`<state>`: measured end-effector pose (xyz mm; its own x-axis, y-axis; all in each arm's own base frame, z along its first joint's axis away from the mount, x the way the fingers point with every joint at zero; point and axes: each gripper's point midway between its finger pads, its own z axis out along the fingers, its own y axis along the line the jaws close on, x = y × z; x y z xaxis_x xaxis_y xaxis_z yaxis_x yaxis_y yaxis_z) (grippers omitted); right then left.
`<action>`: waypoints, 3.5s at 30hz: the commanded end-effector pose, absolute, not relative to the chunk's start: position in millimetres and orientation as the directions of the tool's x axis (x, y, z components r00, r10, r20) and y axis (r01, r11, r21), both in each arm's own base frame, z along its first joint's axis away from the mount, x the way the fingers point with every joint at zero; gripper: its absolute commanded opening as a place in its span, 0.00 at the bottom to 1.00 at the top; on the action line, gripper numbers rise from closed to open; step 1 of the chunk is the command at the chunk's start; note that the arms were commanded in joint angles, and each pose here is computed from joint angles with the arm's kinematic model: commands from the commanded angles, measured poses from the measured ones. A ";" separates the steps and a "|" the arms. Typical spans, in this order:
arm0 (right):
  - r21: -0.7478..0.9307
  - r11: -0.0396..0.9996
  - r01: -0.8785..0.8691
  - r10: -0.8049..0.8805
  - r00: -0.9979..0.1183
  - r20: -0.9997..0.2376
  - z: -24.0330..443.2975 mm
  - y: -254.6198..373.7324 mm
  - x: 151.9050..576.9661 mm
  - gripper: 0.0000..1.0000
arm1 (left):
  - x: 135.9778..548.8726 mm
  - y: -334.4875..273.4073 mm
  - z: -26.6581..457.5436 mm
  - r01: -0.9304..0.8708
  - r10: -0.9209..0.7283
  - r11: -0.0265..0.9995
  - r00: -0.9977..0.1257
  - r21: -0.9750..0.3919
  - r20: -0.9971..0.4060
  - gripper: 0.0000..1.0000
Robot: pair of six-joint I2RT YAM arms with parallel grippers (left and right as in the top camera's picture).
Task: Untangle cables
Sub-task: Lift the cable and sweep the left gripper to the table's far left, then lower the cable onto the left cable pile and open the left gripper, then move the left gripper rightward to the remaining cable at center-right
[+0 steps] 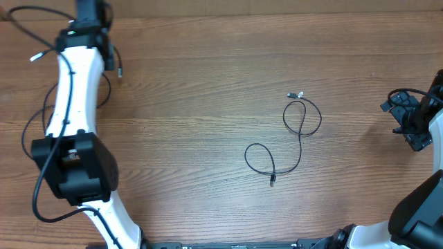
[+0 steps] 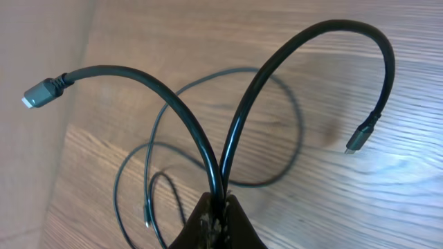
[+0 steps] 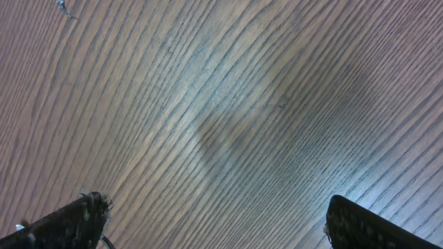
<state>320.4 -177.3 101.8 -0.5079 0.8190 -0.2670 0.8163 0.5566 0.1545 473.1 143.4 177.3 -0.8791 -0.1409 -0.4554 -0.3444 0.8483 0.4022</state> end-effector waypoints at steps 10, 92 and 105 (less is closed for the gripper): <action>0.152 0.555 0.818 0.818 -0.504 -0.277 103.3 -179.3 320.0 1.00 | 453.2 201.5 178.8 -0.495 -0.377 0.858 -0.787 0.136 -0.488 0.04; 0.152 0.555 0.818 0.818 -0.504 -0.277 103.3 -179.3 320.0 1.00 | 447.4 97.0 10.1 -0.394 -0.391 0.919 -0.917 0.021 -0.083 0.04; 0.152 0.555 0.818 0.818 -0.504 -0.277 103.3 -179.3 319.9 1.00 | 437.2 21.0 43.7 -0.248 -0.252 0.962 -0.967 -0.115 -0.028 0.04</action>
<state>320.4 -177.4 101.8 -0.5076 0.8192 -0.2670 0.8165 0.5562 0.1545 435.3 51.8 18.2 -0.9544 -0.2986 -0.0030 -0.2985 0.9542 -0.0205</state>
